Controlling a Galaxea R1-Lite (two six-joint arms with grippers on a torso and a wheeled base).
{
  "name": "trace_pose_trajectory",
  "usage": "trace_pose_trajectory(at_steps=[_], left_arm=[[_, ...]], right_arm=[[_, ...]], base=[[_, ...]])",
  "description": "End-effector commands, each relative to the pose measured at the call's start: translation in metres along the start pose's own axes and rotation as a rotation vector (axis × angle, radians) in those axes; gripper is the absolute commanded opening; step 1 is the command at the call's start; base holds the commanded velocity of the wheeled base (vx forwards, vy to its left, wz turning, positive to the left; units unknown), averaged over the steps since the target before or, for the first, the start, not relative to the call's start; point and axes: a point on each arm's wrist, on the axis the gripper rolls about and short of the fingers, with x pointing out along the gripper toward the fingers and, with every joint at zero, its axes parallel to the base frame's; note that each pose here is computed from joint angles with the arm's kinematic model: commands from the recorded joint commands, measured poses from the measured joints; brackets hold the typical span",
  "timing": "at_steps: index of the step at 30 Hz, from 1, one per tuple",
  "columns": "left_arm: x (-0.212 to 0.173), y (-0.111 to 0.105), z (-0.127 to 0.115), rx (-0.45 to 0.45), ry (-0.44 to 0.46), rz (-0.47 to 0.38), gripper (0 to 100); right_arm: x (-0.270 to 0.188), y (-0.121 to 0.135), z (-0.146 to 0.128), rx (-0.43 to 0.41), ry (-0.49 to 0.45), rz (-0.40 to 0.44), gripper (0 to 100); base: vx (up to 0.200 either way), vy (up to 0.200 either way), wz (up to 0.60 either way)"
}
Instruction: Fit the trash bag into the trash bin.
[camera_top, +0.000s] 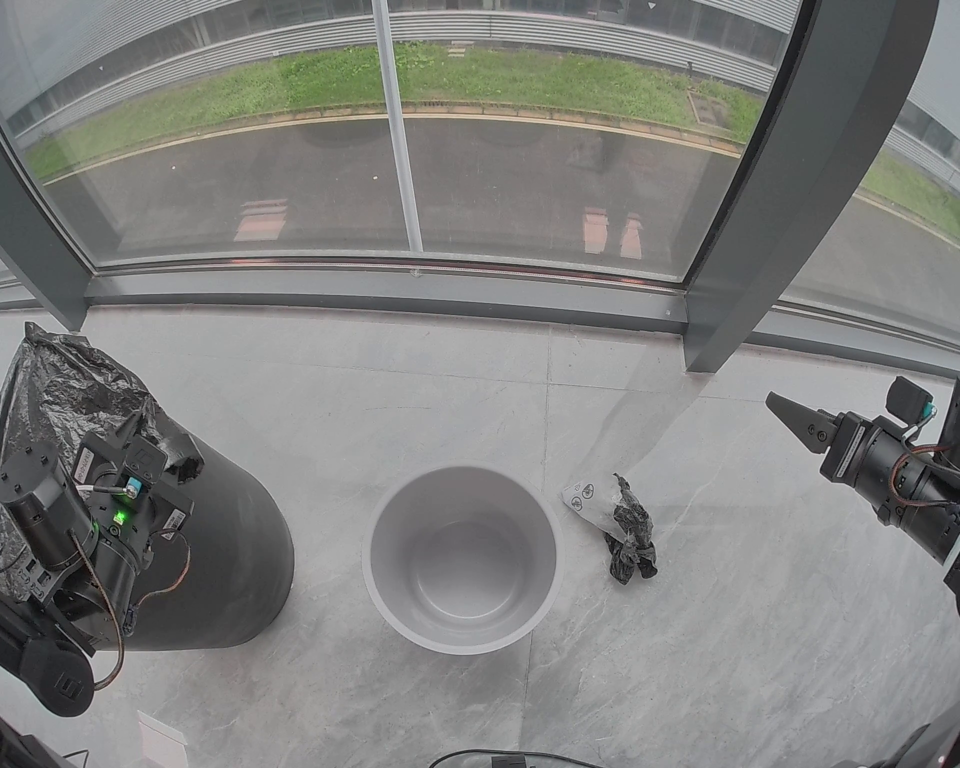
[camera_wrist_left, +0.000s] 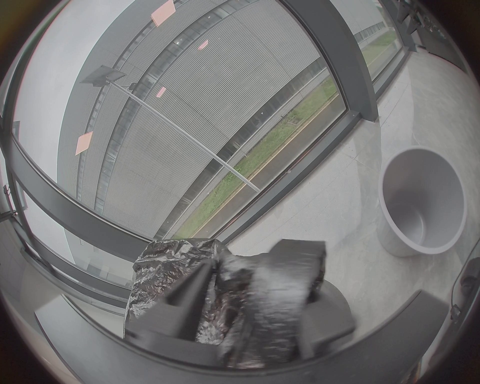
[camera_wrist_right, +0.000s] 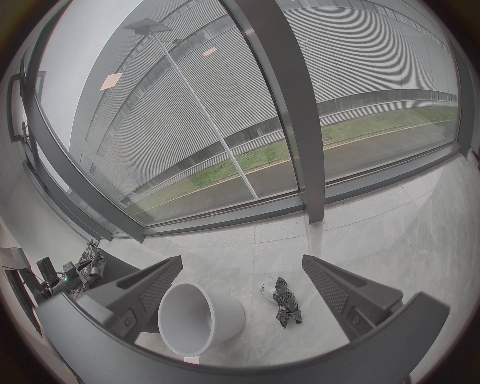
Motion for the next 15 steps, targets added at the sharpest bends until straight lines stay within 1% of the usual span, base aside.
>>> trace_pose_trajectory(at_steps=[1, 7, 10, 12, 14, 15], left_arm=[[-0.003, 0.004, 0.003, -0.012, -0.018, 0.014, 0], [-0.004, 0.008, 0.006, -0.033, -0.044, 0.042, 0], [-0.004, 0.011, 0.009, -0.077, -0.067, 0.064, 0], [0.0, 0.016, 0.017, -0.137, -0.107, 0.1, 0], [0.007, 0.025, 0.03, -0.233, -0.165, 0.157, 0], [0.012, 0.033, 0.038, -0.283, -0.195, 0.195, 0]], right_arm=[[-0.001, 0.0, 0.0, 0.0, 0.001, 0.001, 100], [-0.001, 0.0, -0.001, 0.0, 0.004, -0.001, 100], [-0.001, -0.001, -0.004, 0.001, 0.017, -0.006, 100], [-0.001, -0.001, -0.006, 0.001, 0.021, -0.006, 100], [-0.002, -0.001, -0.006, 0.001, 0.021, -0.006, 100], [-0.002, -0.001, -0.006, 0.0, 0.023, -0.005, 100]], base=[[0.0, 0.0, 0.0], [0.0, 0.0, 0.0], [0.0, 0.0, 0.0], [0.0, 0.0, 0.0], [0.0, 0.0, 0.0], [0.0, 0.0, 0.0]])
